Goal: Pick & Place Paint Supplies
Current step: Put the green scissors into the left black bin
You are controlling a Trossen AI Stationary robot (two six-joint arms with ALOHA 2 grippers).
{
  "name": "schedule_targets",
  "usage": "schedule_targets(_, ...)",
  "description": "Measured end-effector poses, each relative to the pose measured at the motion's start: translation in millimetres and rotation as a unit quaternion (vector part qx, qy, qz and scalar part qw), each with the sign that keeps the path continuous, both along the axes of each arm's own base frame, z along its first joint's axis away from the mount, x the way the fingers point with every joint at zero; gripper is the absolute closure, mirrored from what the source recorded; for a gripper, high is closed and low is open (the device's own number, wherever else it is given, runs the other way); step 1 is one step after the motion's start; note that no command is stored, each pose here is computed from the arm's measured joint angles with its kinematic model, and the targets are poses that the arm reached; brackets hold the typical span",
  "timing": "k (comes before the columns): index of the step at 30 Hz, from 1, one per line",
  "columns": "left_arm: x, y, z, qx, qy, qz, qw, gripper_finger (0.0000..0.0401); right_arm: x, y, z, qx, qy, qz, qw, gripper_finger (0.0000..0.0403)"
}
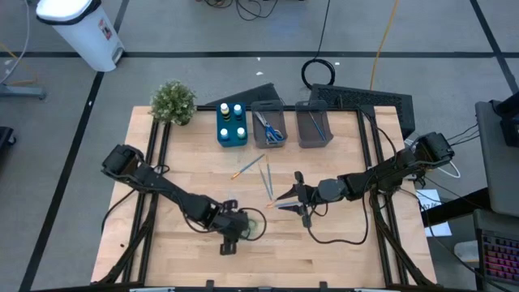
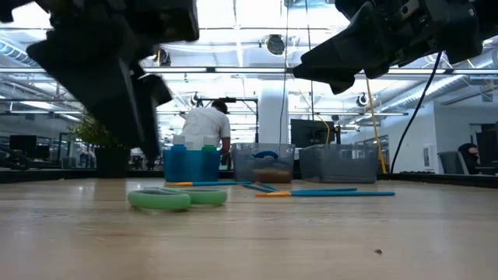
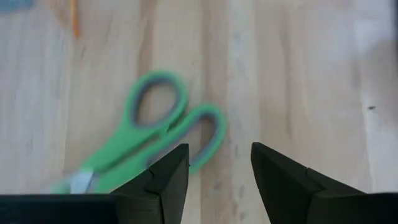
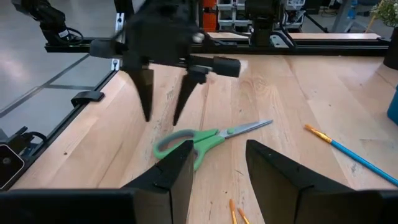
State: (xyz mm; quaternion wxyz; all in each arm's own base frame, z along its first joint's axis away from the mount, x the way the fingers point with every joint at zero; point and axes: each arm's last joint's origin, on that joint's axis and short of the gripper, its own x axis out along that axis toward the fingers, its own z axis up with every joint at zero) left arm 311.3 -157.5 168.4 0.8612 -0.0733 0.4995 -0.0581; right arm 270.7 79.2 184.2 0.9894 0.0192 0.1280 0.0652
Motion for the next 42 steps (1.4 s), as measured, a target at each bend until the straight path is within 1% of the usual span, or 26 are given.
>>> schedule_targets(2,3,-2,2,0.002,-0.023,-0.019,1.000,0.0219,0,0,0,0.000,0.000,0.000,1.000,0.0261)
schedule_targets(5,6,-3,5,0.001,-0.044,-0.032,0.998,0.0219,0,0,0,0.000,0.000,0.000,1.000,0.0261)
schedule_targets(8,7,-4,4,0.005,-0.051,-0.041,0.998,0.0219,0,0,0,0.000,0.000,0.000,1.000,0.0261)
schedule_targets(10,9,-5,-2,0.009,-0.046,-0.044,0.998,0.0219,0,0,0,0.000,0.000,0.000,1.000,0.0261)
schedule_targets(12,11,-7,-13,0.006,-0.030,-0.051,0.998,0.0219,0,0,0,0.000,0.000,0.000,1.000,0.0261)
schedule_targets(15,15,-11,-31,-0.018,-0.006,-0.071,0.997,0.0219,0,0,0,0.000,0.001,0.000,1.000,0.0261)
schedule_targets(17,15,-13,-39,-0.031,0.011,-0.077,0.996,0.0219,0,0,0,0.000,0.000,0.000,1.000,0.0261)
schedule_targets(22,8,-11,-40,-0.064,0.072,-0.049,0.994,0.0219,0,0,0,0.000,0.000,0.000,1.000,0.0261)
schedule_targets(24,2,-8,-36,-0.084,0.114,-0.042,0.989,0.0219,0,0,0,0.000,0.000,-0.001,1.000,0.0261)
schedule_targets(27,-9,-3,-29,-0.117,0.178,-0.037,0.976,0.0219,0,0,0,-0.001,0.000,-0.001,1.000,0.0261)
schedule_targets(30,-20,4,-19,-0.136,0.229,-0.019,0.964,0.0219,0,0,0,-0.001,0.000,-0.001,1.000,0.0261)
schedule_targets(31,-23,6,-14,-0.140,0.235,-0.015,0.962,0.0219,0,0,0,0.000,-0.001,-0.001,1.000,0.0261)
schedule_targets(34,-32,12,-2,-0.130,0.257,0.003,0.958,0.0219,0,0,0,0.001,0.000,-0.002,1.000,0.0261)
schedule_targets(36,-38,16,5,-0.123,0.271,0.027,0.954,0.0219,0,0,0,0.008,0.001,-0.004,1.000,0.0261)
schedule_targets(37,-40,17,8,-0.119,0.274,0.045,0.953,0.0219,0,0,0,0.011,0.001,-0.004,1.000,0.0261)
schedule_targets(39,-44,19,13,-0.115,0.281,0.104,0.947,0.0219,0,0,0,0.012,0.001,-0.005,1.000,0.0261)
schedule_targets(42,-47,21,12,-0.108,0.294,0.215,0.925,0.0219,0,0,0,0.012,0.002,-0.005,1.000,0.0261)
